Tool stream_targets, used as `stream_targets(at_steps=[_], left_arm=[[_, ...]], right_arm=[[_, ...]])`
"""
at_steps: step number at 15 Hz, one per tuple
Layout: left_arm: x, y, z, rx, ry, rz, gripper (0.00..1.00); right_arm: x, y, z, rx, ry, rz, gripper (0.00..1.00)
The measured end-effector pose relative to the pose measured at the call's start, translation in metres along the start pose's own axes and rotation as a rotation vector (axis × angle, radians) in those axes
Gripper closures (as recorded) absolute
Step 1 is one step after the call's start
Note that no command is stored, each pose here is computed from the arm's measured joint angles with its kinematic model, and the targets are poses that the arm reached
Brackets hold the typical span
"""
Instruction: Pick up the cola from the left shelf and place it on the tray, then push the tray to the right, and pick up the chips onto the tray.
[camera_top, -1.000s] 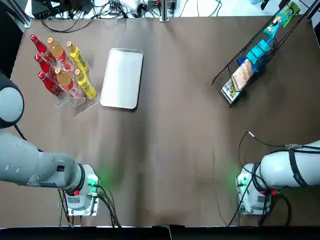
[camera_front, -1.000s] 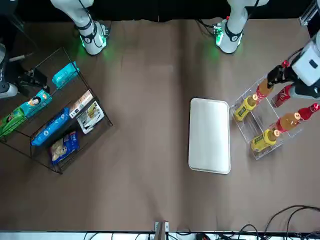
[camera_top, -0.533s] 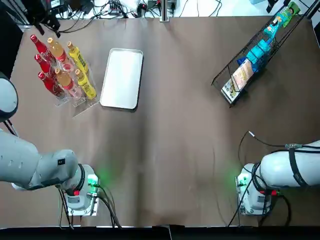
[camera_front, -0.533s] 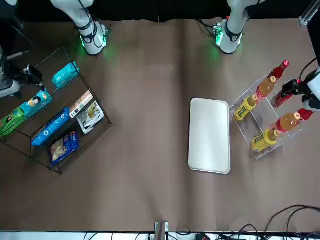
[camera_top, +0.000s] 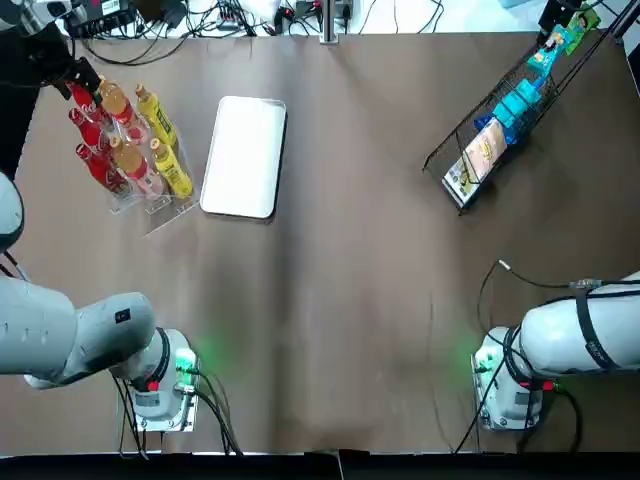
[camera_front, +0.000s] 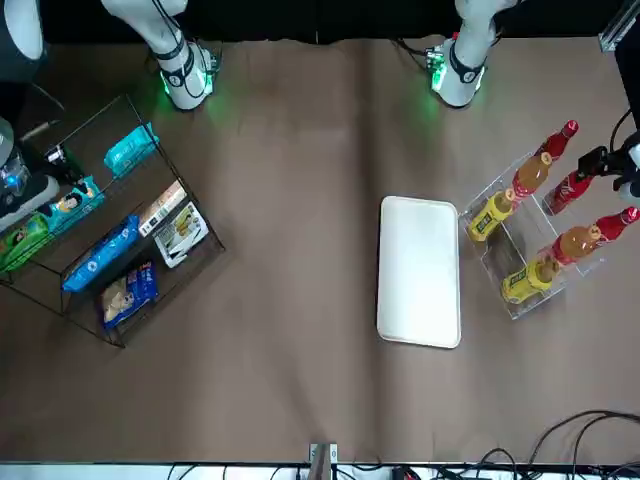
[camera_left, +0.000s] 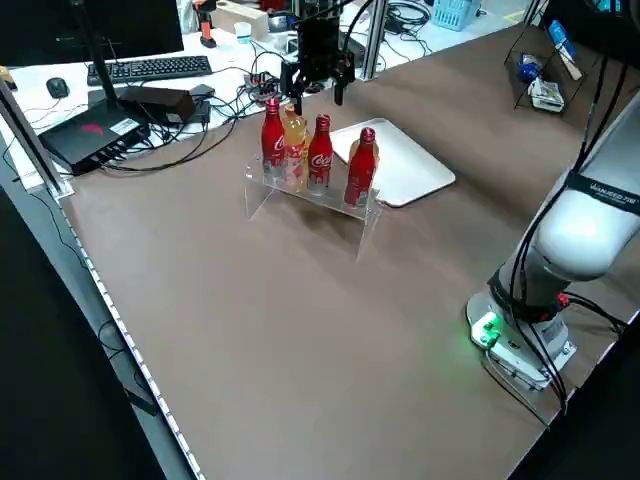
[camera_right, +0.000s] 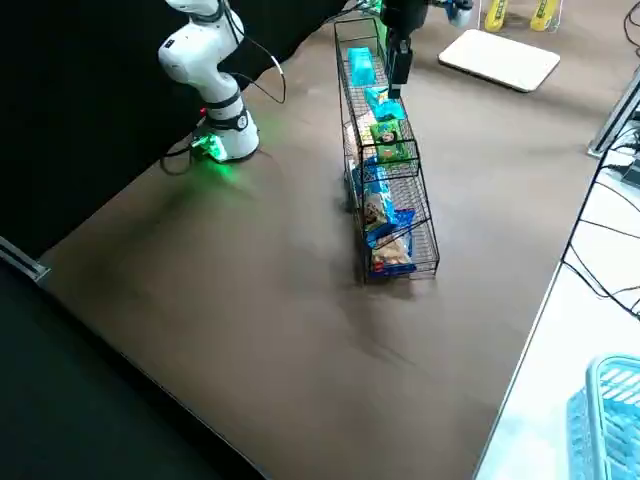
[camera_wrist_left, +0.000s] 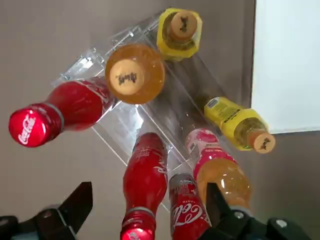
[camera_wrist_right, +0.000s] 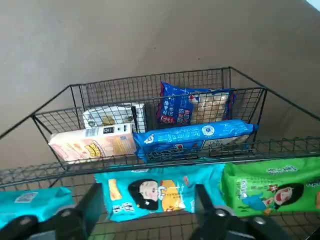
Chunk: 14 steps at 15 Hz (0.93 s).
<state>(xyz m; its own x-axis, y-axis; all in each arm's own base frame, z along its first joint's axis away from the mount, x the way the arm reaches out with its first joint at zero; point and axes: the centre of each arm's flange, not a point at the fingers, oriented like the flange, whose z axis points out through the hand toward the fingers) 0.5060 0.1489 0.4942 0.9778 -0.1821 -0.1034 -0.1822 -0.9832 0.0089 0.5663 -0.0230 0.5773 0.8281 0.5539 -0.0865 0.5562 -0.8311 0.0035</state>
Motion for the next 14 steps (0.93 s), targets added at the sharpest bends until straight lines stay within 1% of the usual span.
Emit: stream_targets(at_steps=[1, 3, 5, 6, 7, 8, 9, 10, 11, 12, 13, 14], left_arm=[[-0.003, -0.002, 0.002, -0.003, -0.004, -0.001, 0.02], [-0.008, -0.002, 0.008, -0.008, -0.014, -0.003, 0.04], [-0.015, 0.0, 0.013, -0.009, -0.024, -0.003, 0.22], [-0.019, 0.0, 0.014, 0.0, -0.031, -0.002, 0.26], [-0.024, -0.002, 0.014, 0.012, -0.038, -0.003, 0.26], [-0.028, -0.004, 0.013, 0.022, -0.042, -0.005, 0.34], [-0.03, -0.005, 0.013, 0.027, -0.043, -0.006, 0.39], [-0.032, -0.006, 0.012, 0.03, -0.042, -0.008, 0.4], [-0.033, -0.007, 0.012, 0.03, -0.042, -0.009, 0.45], [-0.034, -0.007, 0.012, 0.03, -0.043, -0.011, 0.45], [-0.035, -0.008, 0.013, 0.029, -0.045, -0.013, 0.49], [-0.035, -0.009, 0.014, 0.028, -0.046, -0.015, 0.49]], right_arm=[[-0.002, 0.002, 0.002, 0.006, -0.009, -0.013, 0.22], [-0.006, 0.007, 0.004, 0.011, -0.015, -0.031, 0.22], [-0.009, 0.011, 0.006, 0.015, -0.019, -0.037, 0.22], [-0.01, 0.012, 0.007, 0.017, -0.022, -0.04, 0.22], [-0.01, 0.012, 0.01, 0.02, -0.026, -0.042, 0.24], [-0.009, 0.012, 0.013, 0.025, -0.032, -0.046, 0.24], [-0.009, 0.012, 0.016, 0.031, -0.04, -0.049, 0.25], [-0.009, 0.012, 0.019, 0.035, -0.047, -0.051, 0.27], [-0.01, 0.012, 0.02, 0.035, -0.051, -0.051, 0.33], [-0.01, 0.012, 0.02, 0.032, -0.055, -0.052, 0.33], [-0.01, 0.013, 0.02, 0.031, -0.058, -0.053, 0.38], [-0.01, 0.013, 0.02, 0.03, -0.059, -0.053, 0.48]])
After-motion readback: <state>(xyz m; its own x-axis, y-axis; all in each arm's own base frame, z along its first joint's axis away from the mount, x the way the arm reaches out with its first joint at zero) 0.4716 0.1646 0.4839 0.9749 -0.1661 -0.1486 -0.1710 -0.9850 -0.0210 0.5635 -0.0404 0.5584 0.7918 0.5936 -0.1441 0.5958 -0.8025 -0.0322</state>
